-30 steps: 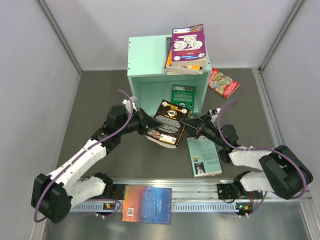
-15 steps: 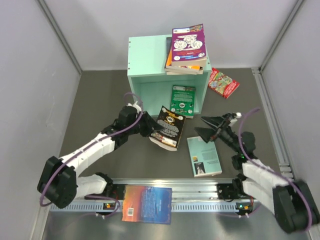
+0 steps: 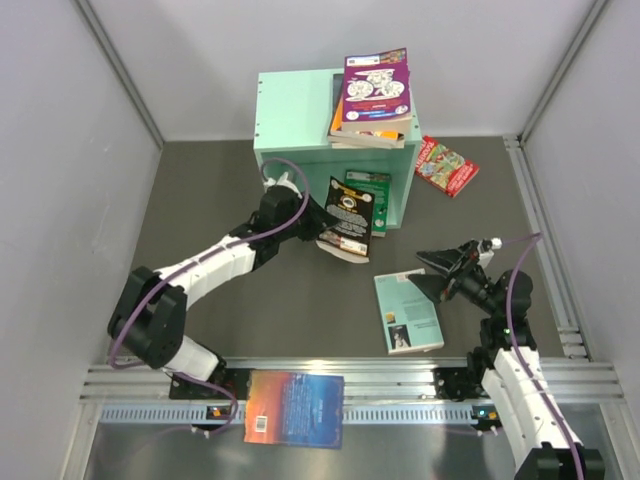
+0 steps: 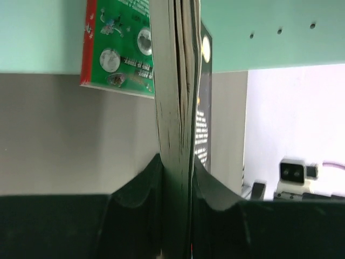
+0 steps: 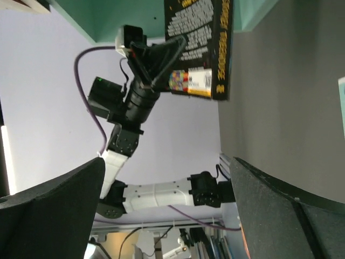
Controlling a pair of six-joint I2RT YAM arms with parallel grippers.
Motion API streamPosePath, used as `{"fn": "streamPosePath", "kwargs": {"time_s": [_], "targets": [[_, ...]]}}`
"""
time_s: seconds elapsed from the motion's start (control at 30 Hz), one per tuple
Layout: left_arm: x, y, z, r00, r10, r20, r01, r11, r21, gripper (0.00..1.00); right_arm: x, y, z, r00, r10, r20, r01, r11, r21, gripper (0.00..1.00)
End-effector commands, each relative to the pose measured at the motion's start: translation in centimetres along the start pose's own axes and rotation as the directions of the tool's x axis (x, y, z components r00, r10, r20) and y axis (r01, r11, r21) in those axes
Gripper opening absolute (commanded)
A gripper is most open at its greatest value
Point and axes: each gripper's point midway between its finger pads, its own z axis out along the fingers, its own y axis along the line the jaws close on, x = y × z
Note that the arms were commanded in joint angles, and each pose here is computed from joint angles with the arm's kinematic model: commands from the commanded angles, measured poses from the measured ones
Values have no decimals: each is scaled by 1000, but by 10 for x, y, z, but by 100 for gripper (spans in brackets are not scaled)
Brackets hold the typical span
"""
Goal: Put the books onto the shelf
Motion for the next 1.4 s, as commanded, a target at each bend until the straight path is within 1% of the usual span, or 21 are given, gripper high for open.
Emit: {"fn": "streamPosePath", "kwargs": {"time_s": [0.0, 0.07, 0.13, 0.17, 0.23, 0.33, 0.37, 0.43, 0.5, 0.53, 0.57, 0.63, 0.7, 0.73, 0.83, 0.87, 0.93, 0.97, 1.07, 1.13, 1.37], "targets": [[-44, -48, 15, 987, 23, 162, -48, 987, 154, 0, 8, 6, -4, 998, -35, -49, 36, 999, 8, 96], [-39, -34, 35, 989, -15, 150, -7, 990, 144, 0, 10, 3, -5, 998, -31, -56, 32, 999, 22, 96], [-41, -39, 46, 985, -65, 157, 33, 979, 199, 0, 10, 1, -5, 997, -39, -59, 40, 999, 30, 96], [-37, -28, 60, 985, -82, 149, 53, 980, 192, 0, 11, -2, -6, 998, -25, -61, 28, 999, 45, 95], [-43, -33, 68, 974, -121, 192, 73, 968, 242, 0, 11, -1, -6, 997, -37, -65, 40, 998, 49, 95], [-49, -28, 82, 960, -144, 242, 80, 964, 254, 0, 13, -3, -8, 997, -42, -71, 47, 996, 73, 95], [-46, -21, 91, 961, -142, 237, 84, 968, 238, 0, 13, -5, -8, 996, -42, -75, 48, 996, 80, 95], [-53, -29, 99, 961, -126, 245, 61, 965, 255, 0, 13, -7, -8, 996, -39, -76, 46, 994, 94, 95], [-49, -24, 113, 969, -112, 221, 56, 968, 245, 0, 12, -8, -8, 996, -40, -75, 48, 994, 99, 95], [-55, -37, 118, 971, -94, 220, 33, 963, 267, 0, 11, -8, -8, 996, -41, -76, 49, 993, 103, 95], [-47, -25, 130, 980, -81, 183, 39, 974, 224, 0, 10, -9, -8, 996, -40, -75, 48, 993, 108, 95], [-53, -33, 140, 983, -44, 178, 6, 978, 209, 0, 8, -8, -7, 996, -43, -73, 51, 992, 113, 94], [-49, -14, 153, 988, -33, 153, 15, 993, 119, 0, 5, -6, -6, 997, -47, -68, 55, 992, 116, 94], [-55, -18, 155, 986, -21, 163, 2, 993, 116, 3, 4, -6, -5, 997, -49, -66, 57, 991, 118, 95], [-60, -5, 160, 988, -18, 151, 12, 999, 45, 11, 0, -7, -4, 997, -45, -57, 52, 991, 127, 95], [-61, -1, 159, 989, -18, 145, 15, 1000, 24, 21, 0, -8, -4, 998, -43, -54, 50, 991, 128, 95], [-63, 10, 156, 992, -9, 128, 11, 1000, -16, 29, -2, -10, -4, 998, -36, -48, 43, 990, 134, 95], [-65, 11, 152, 992, -6, 124, 9, 1000, -24, 36, -3, -11, -4, 998, -35, -44, 41, 990, 135, 95], [-66, 19, 144, 995, 10, 96, -5, 998, -55, 44, -3, -16, -4, 999, -23, -37, 28, 989, 144, 95], [-63, 24, 140, 998, 23, 67, -18, 997, -69, 54, -4, -19, -4, 999, -17, -33, 22, 989, 148, 95], [-60, 38, 119, 997, 67, 46, -59, 986, -157, 69, -8, -20, -3, 999, -45, -21, 48, 987, 155, 95]]}}
